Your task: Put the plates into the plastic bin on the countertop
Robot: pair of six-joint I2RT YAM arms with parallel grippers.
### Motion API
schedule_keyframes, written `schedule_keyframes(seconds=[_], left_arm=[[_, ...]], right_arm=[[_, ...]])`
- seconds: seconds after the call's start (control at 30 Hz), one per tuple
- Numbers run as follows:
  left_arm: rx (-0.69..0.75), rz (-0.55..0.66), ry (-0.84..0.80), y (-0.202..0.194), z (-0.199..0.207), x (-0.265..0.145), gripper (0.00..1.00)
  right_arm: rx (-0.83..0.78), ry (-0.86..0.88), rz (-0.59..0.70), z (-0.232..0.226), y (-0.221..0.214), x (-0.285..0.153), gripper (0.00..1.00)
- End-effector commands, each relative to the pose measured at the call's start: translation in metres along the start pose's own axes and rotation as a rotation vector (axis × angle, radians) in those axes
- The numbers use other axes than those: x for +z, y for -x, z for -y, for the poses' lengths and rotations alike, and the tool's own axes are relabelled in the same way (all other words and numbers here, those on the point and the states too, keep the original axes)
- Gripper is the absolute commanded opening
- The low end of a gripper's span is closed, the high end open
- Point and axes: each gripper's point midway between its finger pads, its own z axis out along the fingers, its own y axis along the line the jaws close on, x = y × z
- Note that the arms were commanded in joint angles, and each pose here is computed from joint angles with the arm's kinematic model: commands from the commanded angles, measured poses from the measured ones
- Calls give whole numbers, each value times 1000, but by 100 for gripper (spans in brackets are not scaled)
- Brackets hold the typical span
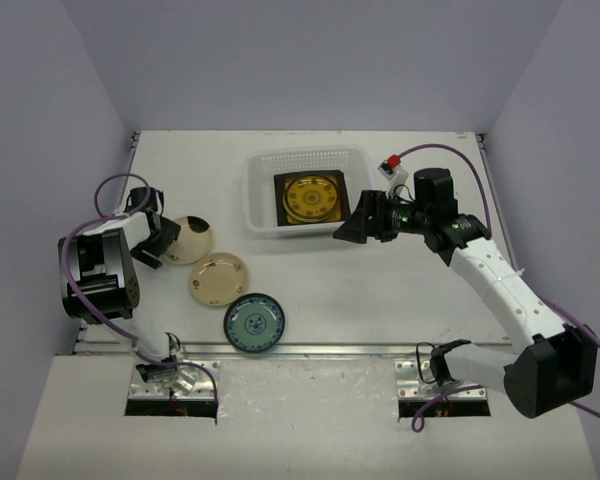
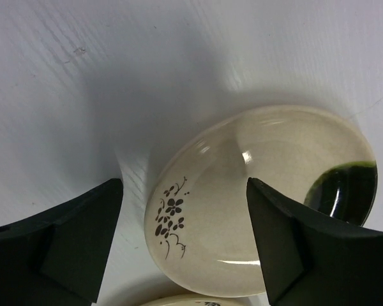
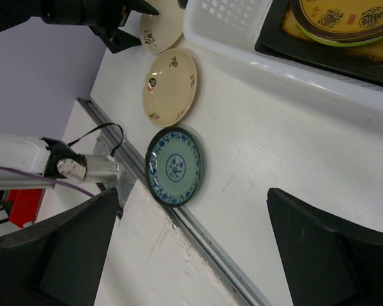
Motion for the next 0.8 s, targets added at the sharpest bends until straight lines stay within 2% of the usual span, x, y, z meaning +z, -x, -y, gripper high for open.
schedule_keyframes(seconds=[0.0,0.3,0.43,0.53,0.67,0.77], left_arm=[[-29,12,-21,6,10,8,71],[-22,-25,-4,-3,8,19,33],[-25,-42,-25,-5,12,21,11],[-26,-62,-78,-6,21,20,0],[-61,-44,-163,3,33,7,0],[-97,31,-274,22,46,-22,0]], right_arm=[[-47,-3,60,-1,14,-4,99],[-31,-32,78,5,17,-6,99],[-27,-38,85,7,19,-8,99],[-25,-39,91,7,20,-9,99],[-20,-40,94,8,21,-10,99],[-14,-38,93,8,21,-10,99]])
